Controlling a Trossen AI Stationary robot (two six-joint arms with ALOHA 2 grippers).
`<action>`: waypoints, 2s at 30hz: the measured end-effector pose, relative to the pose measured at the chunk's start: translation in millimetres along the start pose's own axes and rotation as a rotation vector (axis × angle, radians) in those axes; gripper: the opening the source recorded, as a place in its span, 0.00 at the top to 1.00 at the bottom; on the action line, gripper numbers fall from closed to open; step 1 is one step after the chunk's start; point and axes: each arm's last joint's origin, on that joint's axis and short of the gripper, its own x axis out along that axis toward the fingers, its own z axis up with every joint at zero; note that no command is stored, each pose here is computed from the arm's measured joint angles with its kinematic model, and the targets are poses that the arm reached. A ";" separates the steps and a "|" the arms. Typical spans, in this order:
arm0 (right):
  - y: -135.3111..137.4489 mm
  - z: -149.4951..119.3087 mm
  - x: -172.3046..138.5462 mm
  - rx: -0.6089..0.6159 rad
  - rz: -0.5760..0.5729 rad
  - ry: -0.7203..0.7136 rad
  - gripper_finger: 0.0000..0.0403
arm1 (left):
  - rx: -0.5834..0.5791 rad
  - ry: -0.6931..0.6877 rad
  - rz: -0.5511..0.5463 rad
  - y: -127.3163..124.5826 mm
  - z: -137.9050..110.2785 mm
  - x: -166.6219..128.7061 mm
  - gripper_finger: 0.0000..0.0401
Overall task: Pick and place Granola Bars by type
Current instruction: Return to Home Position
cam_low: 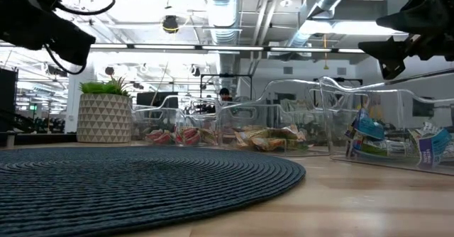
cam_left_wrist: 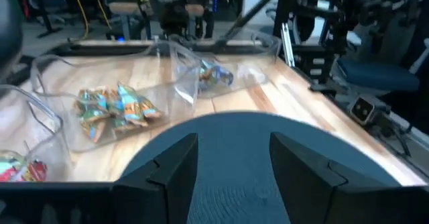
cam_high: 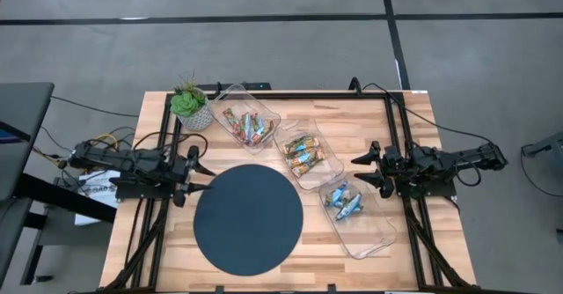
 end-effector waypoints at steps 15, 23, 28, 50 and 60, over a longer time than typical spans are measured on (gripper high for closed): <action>0.0 -0.1 0.0 0.000 0.000 0.001 0.40 | 0.070 -0.258 0.071 3.2 -1.5 8.7 0.56; 0.0 0.0 0.0 0.000 0.000 0.000 0.40 | 0.127 -0.196 0.093 3.9 -7.2 10.2 0.56; 0.0 -0.1 0.0 0.000 0.000 0.000 0.40 | 0.133 -0.191 0.058 2.9 -7.7 10.4 0.56; 0.0 -0.1 0.0 0.000 0.000 0.001 0.40 | 0.131 -0.183 0.031 2.2 -9.1 10.8 0.56; 0.0 0.0 0.0 0.000 0.000 0.000 0.40 | 0.127 -0.182 0.031 2.2 -9.3 10.8 0.56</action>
